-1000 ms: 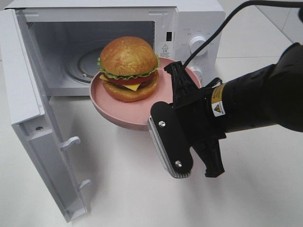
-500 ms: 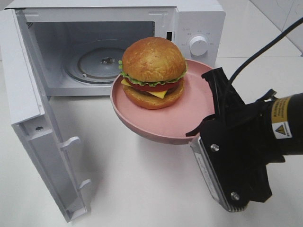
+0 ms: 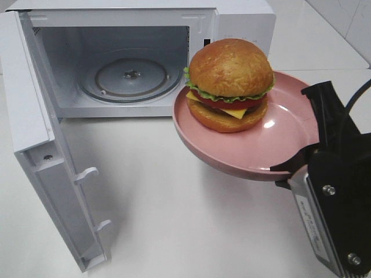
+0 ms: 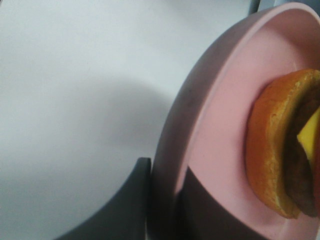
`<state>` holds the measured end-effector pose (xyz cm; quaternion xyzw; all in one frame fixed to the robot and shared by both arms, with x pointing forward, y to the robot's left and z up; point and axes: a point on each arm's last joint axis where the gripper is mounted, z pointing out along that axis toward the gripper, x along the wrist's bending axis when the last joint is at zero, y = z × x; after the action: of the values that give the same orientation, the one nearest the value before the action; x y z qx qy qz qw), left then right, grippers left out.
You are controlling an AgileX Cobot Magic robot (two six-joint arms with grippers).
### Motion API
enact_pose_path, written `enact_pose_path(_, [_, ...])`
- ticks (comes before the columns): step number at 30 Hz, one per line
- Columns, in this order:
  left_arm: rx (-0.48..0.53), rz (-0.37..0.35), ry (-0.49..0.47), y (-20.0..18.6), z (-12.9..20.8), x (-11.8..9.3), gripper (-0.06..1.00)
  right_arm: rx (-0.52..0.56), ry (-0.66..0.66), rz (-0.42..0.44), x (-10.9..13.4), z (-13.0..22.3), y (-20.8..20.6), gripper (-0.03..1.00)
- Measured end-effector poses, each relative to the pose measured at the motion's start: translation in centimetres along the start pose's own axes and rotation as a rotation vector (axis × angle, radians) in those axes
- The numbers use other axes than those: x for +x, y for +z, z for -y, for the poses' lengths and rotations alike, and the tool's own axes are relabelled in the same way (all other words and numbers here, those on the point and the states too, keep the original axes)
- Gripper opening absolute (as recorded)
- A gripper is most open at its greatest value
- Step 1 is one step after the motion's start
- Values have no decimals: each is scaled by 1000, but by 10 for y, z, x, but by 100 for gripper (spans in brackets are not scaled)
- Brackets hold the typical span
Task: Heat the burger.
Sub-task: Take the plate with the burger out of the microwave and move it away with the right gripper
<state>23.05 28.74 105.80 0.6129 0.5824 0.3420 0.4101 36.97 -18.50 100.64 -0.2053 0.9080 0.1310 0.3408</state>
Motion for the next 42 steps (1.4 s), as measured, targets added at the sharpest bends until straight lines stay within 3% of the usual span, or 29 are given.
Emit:
enact_pose_path(8, [0,0,0,0,0,0,98,42,75,15,3,8,-17,8])
enact_pose_path(15, [0,0,0,0,0,0,98,131,134,-34,9,16,-20,8])
enact_pose_path(22, [0,0,0,0,0,0,98,290,303,0,9,30,-23,8])
enact_pose_path(33, [0,0,0,0,0,0,98,392,500,8,14,38,-27,8])
enact_pose_path(42, [0,0,0,0,0,0,98,535,672,8,16,44,-16,8])
